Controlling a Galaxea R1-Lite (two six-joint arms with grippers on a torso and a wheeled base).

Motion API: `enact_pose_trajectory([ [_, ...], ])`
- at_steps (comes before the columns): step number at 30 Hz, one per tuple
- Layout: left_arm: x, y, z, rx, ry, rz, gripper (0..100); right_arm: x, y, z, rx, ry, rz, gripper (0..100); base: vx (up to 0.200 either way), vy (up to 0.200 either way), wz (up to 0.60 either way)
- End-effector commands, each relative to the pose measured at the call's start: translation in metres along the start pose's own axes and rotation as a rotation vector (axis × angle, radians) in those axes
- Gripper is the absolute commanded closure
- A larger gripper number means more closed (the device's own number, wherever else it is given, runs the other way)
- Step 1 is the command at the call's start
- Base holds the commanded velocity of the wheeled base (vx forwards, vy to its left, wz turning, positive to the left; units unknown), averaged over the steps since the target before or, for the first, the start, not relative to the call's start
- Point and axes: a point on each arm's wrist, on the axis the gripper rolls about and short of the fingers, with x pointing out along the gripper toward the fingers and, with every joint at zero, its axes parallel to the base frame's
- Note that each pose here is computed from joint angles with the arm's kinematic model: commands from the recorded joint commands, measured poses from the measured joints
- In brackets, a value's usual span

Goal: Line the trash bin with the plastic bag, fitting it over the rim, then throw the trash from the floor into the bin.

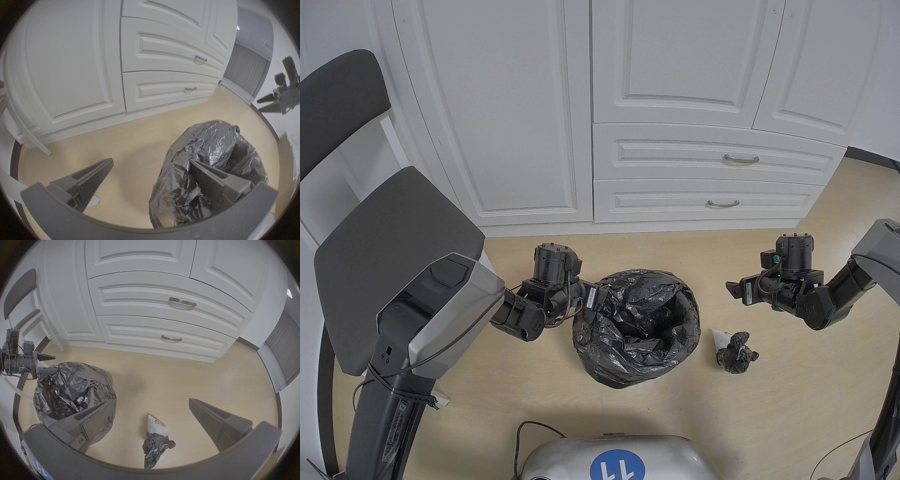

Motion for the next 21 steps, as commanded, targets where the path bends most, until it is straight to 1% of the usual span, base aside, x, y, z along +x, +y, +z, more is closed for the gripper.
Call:
enact_pose_trajectory([
  [1, -0.010, 0.002, 0.014, -0.026, -0.032, 0.001, 0, 0.000, 0.000, 0.000, -0.001, 0.000, 0.000, 0, 0.000, 0.000, 0.00],
  [2, -0.010, 0.002, 0.014, -0.026, -0.032, 0.001, 0, 0.000, 0.000, 0.000, -0.001, 0.000, 0.000, 0, 0.000, 0.000, 0.00],
  [3, -0.017, 0.004, 0.023, -0.064, -0.049, 0.002, 0, 0.001, 0.000, -0.001, 0.000, 0.001, -0.001, 0, 0.000, 0.000, 0.00],
  [5, -0.020, 0.009, 0.028, -0.083, -0.062, 0.007, 0, 0.002, -0.002, -0.001, 0.001, 0.002, -0.004, 0, 0.000, 0.000, 0.00],
  [10, -0.022, 0.024, 0.036, -0.095, -0.085, 0.029, 0, 0.003, -0.001, -0.001, 0.001, 0.002, -0.004, 0, 0.000, 0.000, 0.00],
  [13, -0.021, 0.031, 0.038, -0.100, -0.093, 0.044, 0, 0.004, -0.002, -0.002, 0.001, 0.005, -0.005, 0, 0.000, 0.000, 0.00],
  [16, -0.020, 0.033, 0.038, -0.101, -0.095, 0.047, 0, 0.004, -0.002, -0.002, 0.001, 0.007, -0.005, 0, 0.000, 0.000, 0.00],
  [17, -0.018, 0.039, 0.037, -0.107, -0.097, 0.057, 0, 0.004, -0.002, -0.003, 0.001, 0.007, -0.005, 0, 0.000, 0.000, 0.00],
  [21, -0.020, 0.039, 0.037, -0.113, -0.093, 0.056, 0, 0.004, -0.001, -0.002, 0.001, 0.005, -0.004, 0, 0.000, 0.000, 0.00],
])
